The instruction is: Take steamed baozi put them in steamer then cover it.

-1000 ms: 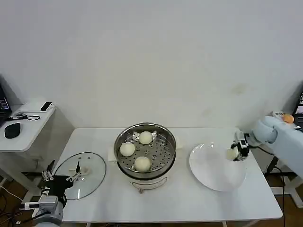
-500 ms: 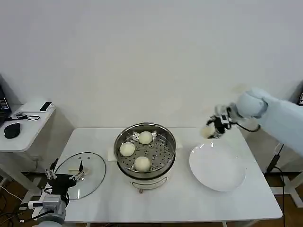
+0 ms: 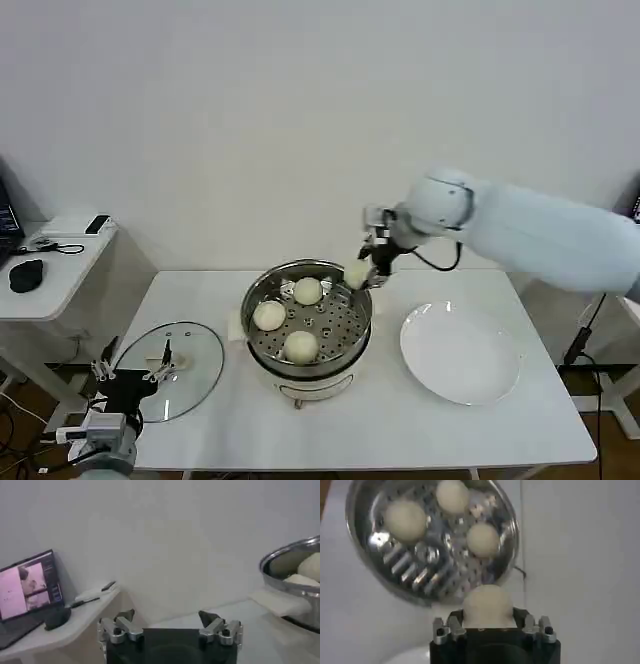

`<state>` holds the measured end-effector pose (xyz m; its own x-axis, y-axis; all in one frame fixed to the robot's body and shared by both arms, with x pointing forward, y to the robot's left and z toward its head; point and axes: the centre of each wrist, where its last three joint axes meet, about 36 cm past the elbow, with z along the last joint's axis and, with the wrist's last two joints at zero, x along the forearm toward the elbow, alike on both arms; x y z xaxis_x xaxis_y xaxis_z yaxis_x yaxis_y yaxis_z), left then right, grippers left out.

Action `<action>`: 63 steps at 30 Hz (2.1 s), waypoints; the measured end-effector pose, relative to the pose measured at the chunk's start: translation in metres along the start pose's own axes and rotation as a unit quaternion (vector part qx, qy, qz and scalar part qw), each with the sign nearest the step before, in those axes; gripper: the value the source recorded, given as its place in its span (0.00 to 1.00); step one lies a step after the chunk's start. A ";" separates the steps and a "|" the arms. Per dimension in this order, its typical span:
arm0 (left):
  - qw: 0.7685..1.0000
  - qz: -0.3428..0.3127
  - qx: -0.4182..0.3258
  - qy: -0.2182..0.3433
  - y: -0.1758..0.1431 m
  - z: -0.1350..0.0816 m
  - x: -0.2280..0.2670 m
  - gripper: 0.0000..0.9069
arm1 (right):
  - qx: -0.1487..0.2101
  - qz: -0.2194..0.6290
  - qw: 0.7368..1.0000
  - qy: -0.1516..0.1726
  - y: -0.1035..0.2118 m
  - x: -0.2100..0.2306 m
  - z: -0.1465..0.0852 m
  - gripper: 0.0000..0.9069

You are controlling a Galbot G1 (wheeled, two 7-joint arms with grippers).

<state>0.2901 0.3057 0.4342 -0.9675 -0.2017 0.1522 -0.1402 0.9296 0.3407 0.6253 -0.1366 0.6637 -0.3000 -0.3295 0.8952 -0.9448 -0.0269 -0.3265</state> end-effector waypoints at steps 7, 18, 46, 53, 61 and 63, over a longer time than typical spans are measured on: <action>1.000 -0.002 0.002 0.000 0.000 0.000 0.002 1.00 | -0.013 -0.020 1.000 0.004 0.007 -0.032 -0.025 0.74; 1.000 -0.005 -0.001 0.004 0.004 0.003 -0.001 1.00 | -0.034 -0.049 0.998 0.020 0.022 -0.073 -0.021 0.74; 1.000 -0.003 0.002 0.003 0.001 0.003 -0.001 1.00 | -0.040 -0.043 0.998 0.026 0.026 -0.075 -0.013 1.00; 1.000 -0.002 0.004 0.000 0.000 0.001 0.000 1.00 | -0.039 -0.022 0.999 0.018 0.022 -0.052 -0.010 1.00; 1.000 -0.003 0.001 -0.001 0.002 0.000 0.000 1.00 | -0.066 0.039 0.996 -0.042 0.038 -0.033 0.004 1.00; 1.000 -0.003 0.001 -0.001 0.002 0.000 0.001 1.00 | -0.073 0.064 0.993 -0.063 0.047 -0.032 0.012 1.00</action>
<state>0.2893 0.3073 0.4348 -0.9670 -0.2069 0.1489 -0.1463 0.9289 0.3402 0.5916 -0.1387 0.6160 -0.4084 -0.4374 0.8012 -0.9119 0.1574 -0.3789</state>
